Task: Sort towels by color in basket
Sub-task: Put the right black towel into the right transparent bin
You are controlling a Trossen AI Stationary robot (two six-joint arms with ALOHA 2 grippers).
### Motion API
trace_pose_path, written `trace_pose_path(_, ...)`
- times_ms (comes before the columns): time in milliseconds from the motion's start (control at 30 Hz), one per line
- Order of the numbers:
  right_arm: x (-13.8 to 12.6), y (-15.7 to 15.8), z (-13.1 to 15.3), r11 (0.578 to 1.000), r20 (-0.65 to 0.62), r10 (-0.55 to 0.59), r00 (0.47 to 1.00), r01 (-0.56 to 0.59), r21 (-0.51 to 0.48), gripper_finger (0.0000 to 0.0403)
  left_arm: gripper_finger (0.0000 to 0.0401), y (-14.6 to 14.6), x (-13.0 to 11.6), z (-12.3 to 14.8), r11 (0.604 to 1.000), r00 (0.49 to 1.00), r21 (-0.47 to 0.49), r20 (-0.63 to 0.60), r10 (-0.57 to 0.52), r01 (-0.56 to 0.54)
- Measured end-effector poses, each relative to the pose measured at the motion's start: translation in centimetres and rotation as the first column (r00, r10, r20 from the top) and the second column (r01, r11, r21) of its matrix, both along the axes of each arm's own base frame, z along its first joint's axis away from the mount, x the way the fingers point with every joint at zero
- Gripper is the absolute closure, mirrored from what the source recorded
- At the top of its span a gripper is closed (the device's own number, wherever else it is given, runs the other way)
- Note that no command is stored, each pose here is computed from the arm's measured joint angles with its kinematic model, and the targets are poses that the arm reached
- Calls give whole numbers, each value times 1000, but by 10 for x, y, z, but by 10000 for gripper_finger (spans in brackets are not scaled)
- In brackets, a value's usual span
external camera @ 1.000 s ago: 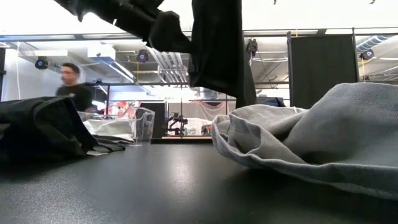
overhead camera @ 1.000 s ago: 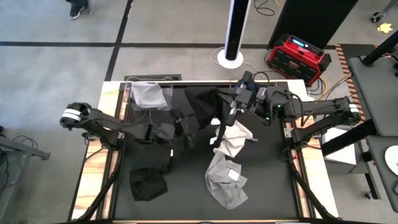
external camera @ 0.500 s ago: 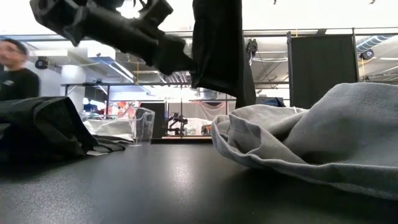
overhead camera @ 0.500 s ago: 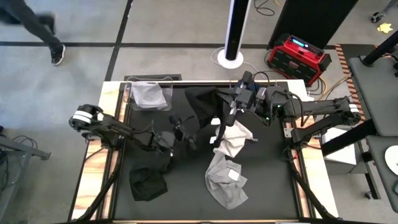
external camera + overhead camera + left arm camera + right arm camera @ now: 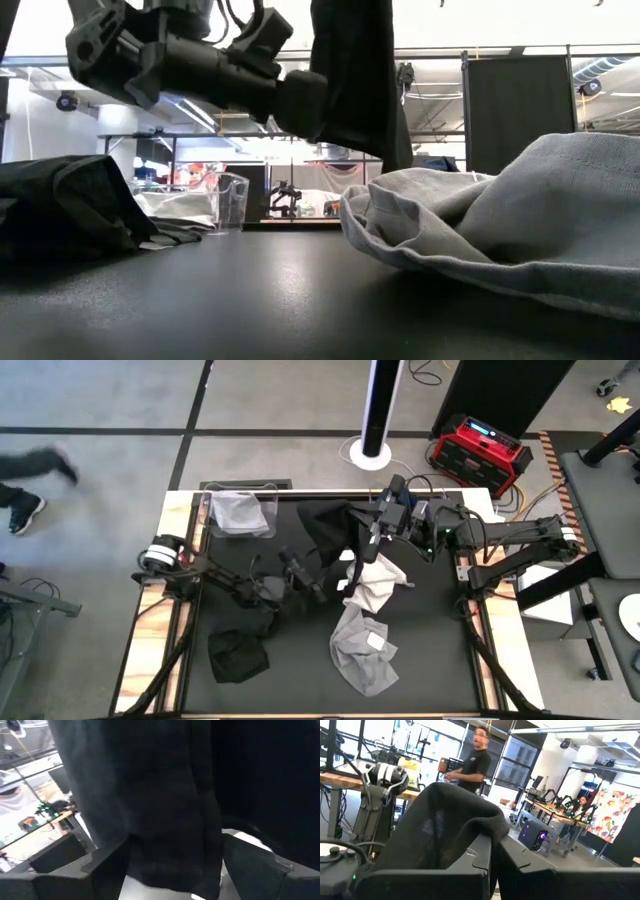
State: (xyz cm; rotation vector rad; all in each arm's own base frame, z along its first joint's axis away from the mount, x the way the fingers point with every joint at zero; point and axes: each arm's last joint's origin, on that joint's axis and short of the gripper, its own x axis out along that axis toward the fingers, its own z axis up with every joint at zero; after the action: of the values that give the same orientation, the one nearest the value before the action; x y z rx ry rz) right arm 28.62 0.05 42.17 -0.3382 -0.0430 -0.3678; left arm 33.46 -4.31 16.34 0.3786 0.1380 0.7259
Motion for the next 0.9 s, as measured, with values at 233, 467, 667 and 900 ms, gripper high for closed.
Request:
trace_pose_path(233,0,0,0,1000,3,0,1000,0,2,394,113,6,21,-4,999,998,-2,28,53,-53)
trace_pose_path(467,0,0,-1,1000,5,3,1000,-3,16,394,131,8,34,-1,987,987,0,39,159,-159)
trace_pose_path(667,0,0,-2,1000,-12,5,1000,-5,17,394,209,9,32,-1,987,986,8,40,162,-162)
trace_pose_path(900,1,0,-6,999,-47,6,999,-4,33,394,352,0,29,7,986,988,66,2,151,-151)
